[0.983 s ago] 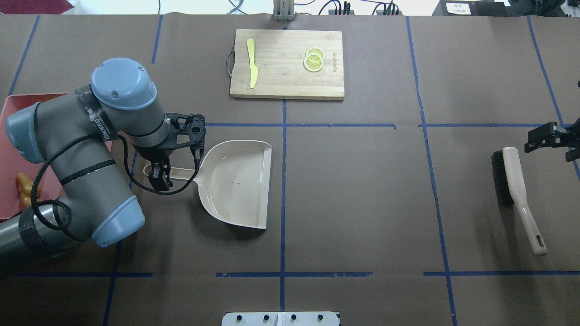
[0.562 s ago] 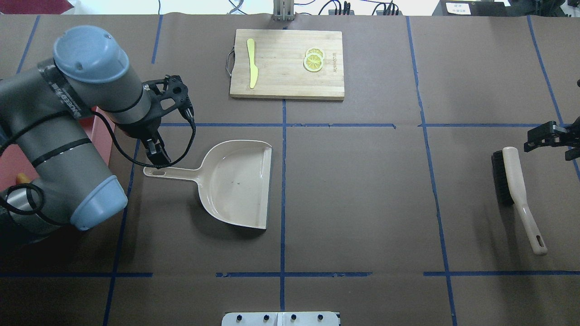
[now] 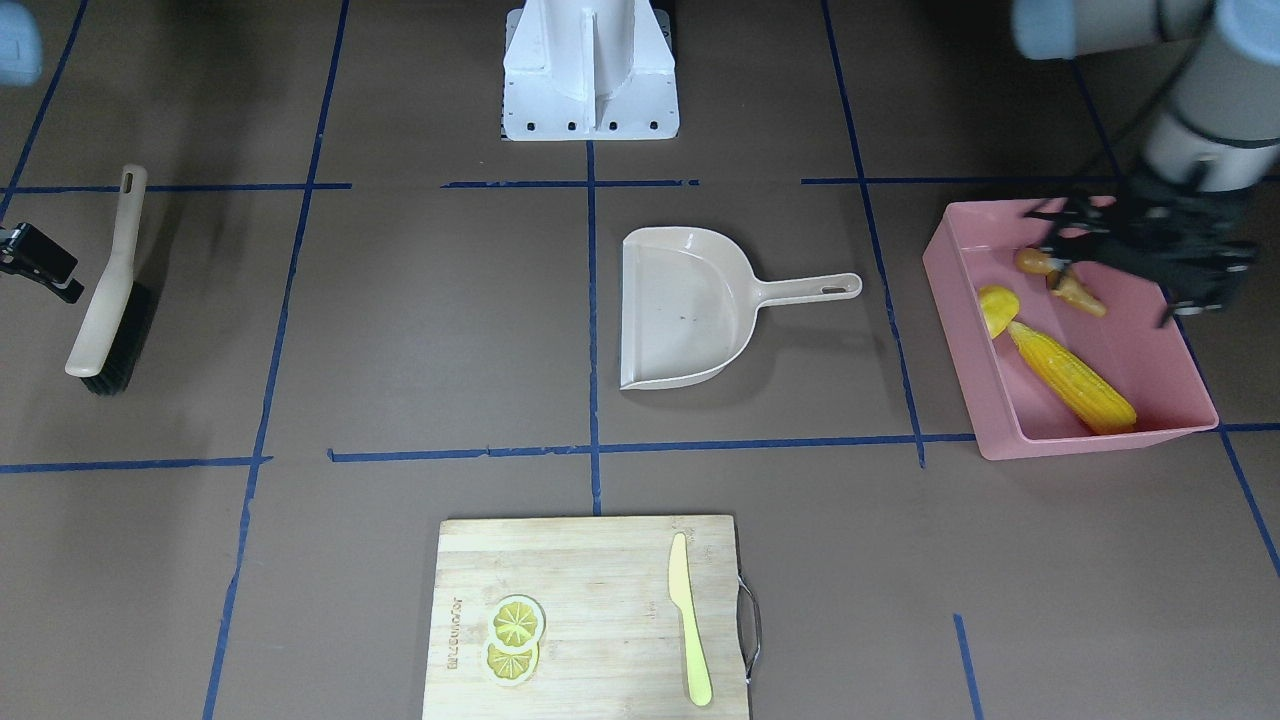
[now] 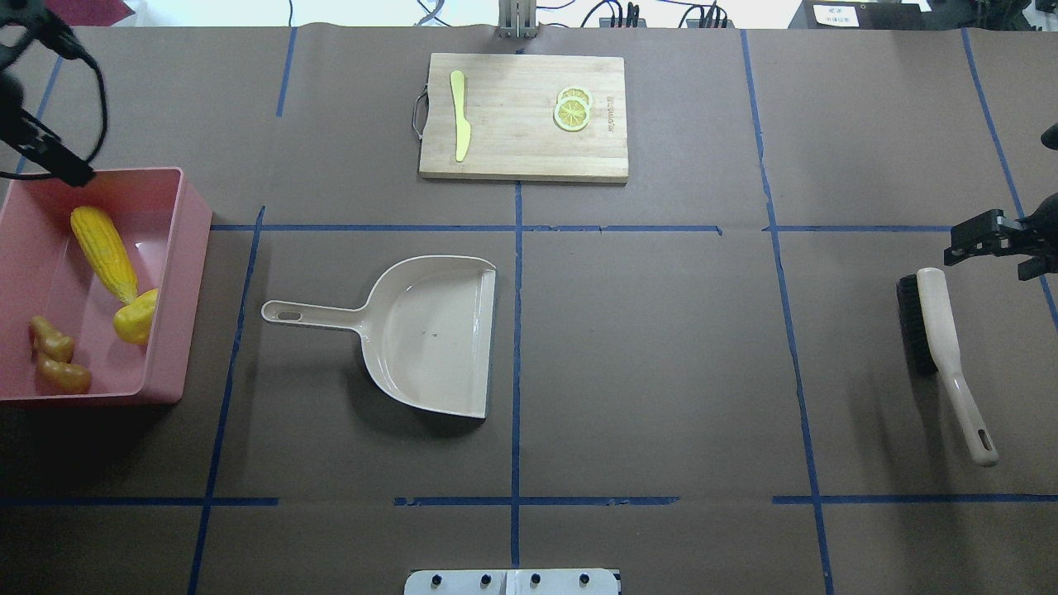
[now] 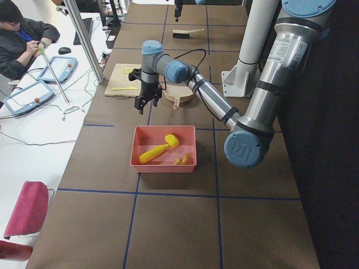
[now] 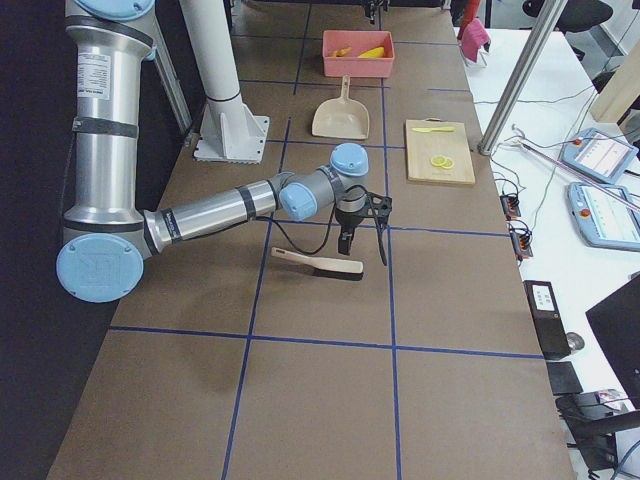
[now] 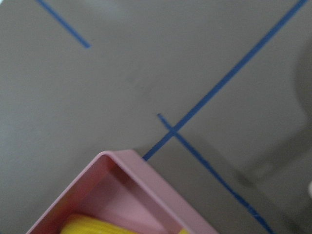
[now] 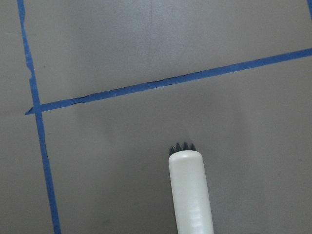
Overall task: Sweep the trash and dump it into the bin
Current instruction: 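Release the brush and raise the right gripper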
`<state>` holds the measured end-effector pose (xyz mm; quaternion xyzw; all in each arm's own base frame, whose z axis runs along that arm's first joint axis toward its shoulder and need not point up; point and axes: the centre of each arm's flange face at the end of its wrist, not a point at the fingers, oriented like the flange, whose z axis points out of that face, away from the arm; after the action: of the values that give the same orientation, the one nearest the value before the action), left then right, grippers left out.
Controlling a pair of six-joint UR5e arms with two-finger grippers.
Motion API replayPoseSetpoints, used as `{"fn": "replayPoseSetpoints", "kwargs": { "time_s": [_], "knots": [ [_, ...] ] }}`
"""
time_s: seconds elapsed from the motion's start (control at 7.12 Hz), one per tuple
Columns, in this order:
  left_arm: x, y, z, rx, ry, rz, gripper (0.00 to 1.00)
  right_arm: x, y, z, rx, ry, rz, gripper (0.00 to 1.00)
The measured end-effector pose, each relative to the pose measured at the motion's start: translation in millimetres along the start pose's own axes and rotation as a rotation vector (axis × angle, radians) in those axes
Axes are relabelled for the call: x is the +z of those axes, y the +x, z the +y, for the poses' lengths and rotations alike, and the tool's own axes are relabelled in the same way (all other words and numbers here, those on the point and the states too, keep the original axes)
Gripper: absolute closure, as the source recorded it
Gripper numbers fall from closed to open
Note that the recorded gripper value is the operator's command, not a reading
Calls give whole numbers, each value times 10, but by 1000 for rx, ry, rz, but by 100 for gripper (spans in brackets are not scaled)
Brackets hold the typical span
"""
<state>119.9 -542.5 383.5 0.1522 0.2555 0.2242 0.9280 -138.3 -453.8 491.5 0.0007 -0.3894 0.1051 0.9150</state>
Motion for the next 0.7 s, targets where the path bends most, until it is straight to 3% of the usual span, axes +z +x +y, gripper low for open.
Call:
{"fn": "replayPoseSetpoints", "kwargs": {
  "time_s": [0.14, 0.28, 0.56, 0.7],
  "knots": [
    [91, -531, 289, -110, -44, -16, 0, -38, -21, -41, -17, 9, -4, 0],
    [179, -871, 551, -196, -75, 21, 0, -98, 97, -102, -55, 18, 0, 0],
    [412, -1313, 1034, -343, -116, 159, 0, -252, 760, -287, -177, 5, 17, 0],
    [574, -1534, 1215, -403, -144, 188, 0, -288, 1221, -372, -229, -21, 10, 0]
  ]
}}
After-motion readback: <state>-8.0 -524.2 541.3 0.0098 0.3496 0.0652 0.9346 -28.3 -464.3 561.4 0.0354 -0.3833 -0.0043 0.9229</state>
